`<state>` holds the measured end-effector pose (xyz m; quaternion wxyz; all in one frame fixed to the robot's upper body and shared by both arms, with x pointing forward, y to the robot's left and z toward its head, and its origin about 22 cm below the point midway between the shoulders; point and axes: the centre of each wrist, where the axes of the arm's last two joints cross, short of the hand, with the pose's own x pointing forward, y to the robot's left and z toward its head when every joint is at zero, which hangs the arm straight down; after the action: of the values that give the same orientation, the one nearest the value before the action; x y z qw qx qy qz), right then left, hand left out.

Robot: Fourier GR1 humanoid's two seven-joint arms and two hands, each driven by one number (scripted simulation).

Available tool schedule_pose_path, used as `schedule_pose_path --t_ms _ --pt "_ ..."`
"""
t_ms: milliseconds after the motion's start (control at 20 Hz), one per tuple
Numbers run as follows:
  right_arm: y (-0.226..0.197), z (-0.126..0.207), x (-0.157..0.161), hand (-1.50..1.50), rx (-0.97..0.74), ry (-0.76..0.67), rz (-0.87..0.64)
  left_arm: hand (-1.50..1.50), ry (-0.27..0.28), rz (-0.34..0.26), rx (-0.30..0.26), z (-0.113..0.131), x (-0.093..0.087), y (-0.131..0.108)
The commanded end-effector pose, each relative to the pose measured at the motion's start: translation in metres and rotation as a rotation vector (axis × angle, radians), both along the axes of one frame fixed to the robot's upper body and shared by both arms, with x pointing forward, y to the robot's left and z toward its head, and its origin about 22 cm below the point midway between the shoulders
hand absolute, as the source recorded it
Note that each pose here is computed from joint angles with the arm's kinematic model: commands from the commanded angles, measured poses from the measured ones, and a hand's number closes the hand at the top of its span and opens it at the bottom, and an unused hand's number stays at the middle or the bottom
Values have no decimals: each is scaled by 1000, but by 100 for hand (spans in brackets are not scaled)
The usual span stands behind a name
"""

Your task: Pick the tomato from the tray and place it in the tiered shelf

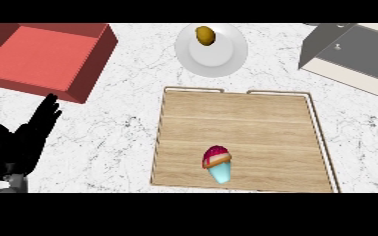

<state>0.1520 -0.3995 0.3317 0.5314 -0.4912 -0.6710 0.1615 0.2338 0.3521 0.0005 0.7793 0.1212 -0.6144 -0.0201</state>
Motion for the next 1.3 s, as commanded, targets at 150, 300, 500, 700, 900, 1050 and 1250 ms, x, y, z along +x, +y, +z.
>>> schedule_pose_path --t_ms 150,300,500,700,900,1050,1250 --pt "-15 31 19 150 -80 21 -82 0 -5 -16 -18 10 12 -16" --pt "-7 17 41 150 -33 11 -71 0 5 6 -1 -4 -1 -10" --pt "-23 11 71 150 -102 22 -148 0 -4 -14 -13 -1 -8 -8" --pt "-35 36 74 150 -125 26 -195 0 -1 -16 -2 5 7 -15" --pt "-65 19 101 150 -118 30 -208 0 -5 -29 -1 10 6 1" --pt "-69 4 118 150 -98 54 -200 0 -16 -16 -5 0 -13 -7" --pt "-88 -11 136 150 -10 43 -186 0 -11 -9 2 6 6 -3"
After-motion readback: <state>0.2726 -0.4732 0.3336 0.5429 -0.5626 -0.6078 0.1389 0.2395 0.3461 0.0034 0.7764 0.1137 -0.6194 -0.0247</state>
